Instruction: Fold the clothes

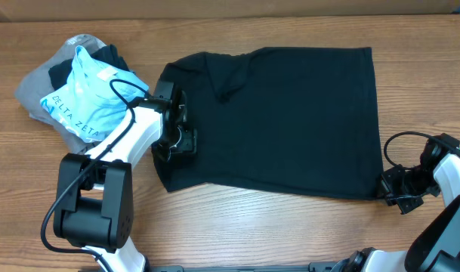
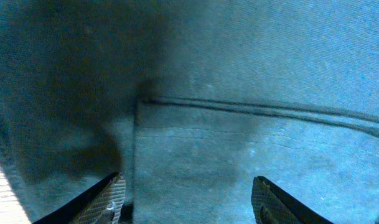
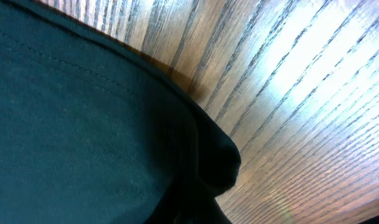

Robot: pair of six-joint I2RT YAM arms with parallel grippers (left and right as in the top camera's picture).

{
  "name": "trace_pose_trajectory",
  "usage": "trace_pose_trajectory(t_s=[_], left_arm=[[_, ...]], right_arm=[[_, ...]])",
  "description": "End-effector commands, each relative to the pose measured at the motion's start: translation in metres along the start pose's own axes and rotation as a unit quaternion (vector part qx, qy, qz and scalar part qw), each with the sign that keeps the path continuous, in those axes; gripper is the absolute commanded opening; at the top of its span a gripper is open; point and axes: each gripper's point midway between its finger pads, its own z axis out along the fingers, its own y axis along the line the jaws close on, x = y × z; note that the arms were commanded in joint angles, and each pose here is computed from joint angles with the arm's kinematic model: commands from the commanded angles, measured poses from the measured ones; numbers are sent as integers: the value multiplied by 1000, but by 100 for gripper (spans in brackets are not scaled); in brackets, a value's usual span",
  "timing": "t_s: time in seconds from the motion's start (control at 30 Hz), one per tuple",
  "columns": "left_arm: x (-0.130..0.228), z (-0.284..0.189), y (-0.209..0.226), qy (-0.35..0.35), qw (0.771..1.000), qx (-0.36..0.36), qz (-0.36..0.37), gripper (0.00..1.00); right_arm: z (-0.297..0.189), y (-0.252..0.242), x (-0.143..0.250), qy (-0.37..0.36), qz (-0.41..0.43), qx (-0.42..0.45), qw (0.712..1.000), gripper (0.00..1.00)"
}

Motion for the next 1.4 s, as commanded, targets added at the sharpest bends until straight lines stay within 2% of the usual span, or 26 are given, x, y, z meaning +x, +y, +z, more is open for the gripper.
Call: trace_pose_trajectory(t_s=[0.0,0.2,0.53,0.63,0.67,0.73,1.37], left_arm=[[0,9,8,3,1000,-19,-2,66],[-2,15,4,-6,1000,-7,1,56],[3,21,1,-4,1000,-5,11,47],[3,21,-1,-5,1000,-2,11,29],[3,21,-1,-4,1000,-1,11,12],[5,19,0,1,1000,-3,10,4],[-23,-48,-14,-5,1000,-9,17,4]], right_arm=[[-6,2,-9,-18,-4,-2,1000,4],[-6,2,-9,-19,-4,-2,1000,4],[-6,3,-9,-18,-4,-4,1000,4],[-6,3,-9,-18,-4,-4,1000,4],[-6,3,-9,-18,-4,-4,1000,4],[-6,3,-9,-18,-4,-4,1000,4],[-6,4,-9,-18,-4,-7,1000,4]])
